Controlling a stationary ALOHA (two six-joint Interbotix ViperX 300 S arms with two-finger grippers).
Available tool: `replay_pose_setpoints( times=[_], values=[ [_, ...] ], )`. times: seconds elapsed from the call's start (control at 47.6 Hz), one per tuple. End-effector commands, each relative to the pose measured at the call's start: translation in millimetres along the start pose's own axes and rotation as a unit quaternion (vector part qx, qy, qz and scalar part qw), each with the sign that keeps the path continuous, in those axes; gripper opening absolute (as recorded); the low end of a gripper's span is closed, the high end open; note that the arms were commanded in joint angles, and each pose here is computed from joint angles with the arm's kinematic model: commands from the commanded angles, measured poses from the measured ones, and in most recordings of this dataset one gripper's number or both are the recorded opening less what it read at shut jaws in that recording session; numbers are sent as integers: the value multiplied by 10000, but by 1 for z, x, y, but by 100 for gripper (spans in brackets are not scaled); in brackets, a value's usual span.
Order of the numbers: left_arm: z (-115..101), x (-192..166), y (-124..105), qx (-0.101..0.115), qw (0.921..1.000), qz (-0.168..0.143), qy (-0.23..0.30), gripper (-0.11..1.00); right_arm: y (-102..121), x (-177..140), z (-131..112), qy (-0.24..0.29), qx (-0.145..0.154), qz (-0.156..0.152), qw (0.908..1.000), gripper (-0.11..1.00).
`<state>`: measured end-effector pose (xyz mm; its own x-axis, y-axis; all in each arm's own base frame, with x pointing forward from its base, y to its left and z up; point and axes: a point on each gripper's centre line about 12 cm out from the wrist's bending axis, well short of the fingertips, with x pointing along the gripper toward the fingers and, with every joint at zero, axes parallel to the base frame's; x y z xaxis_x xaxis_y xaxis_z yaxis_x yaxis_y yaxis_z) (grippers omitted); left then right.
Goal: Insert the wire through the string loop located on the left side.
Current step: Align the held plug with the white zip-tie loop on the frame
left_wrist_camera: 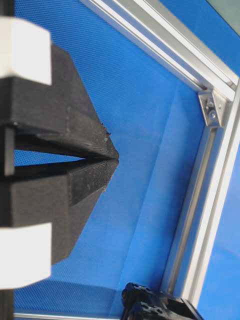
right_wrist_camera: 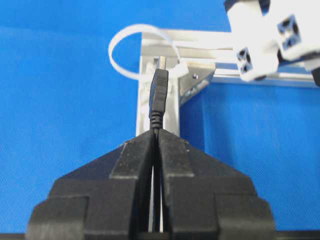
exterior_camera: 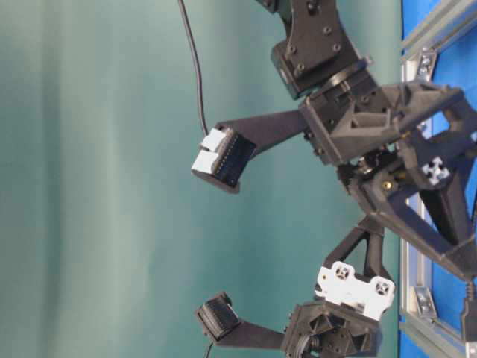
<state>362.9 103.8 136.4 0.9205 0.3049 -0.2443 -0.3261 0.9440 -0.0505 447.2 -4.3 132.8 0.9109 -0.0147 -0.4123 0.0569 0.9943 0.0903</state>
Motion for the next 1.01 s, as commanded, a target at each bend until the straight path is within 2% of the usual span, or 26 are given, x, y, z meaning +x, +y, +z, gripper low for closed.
replay_pose_setpoints(
  times=[0.0, 0.988],
  values=[
    [13, -2, -1, -6, 9998, -22, -206, 0, 5, -1, 17, -249, -25, 56, 9997, 0],
    [14, -2, -2, -6, 9998, -31, -214, 0, 6, -1, 14, -217, -46, 69, 9997, 0]
  ],
)
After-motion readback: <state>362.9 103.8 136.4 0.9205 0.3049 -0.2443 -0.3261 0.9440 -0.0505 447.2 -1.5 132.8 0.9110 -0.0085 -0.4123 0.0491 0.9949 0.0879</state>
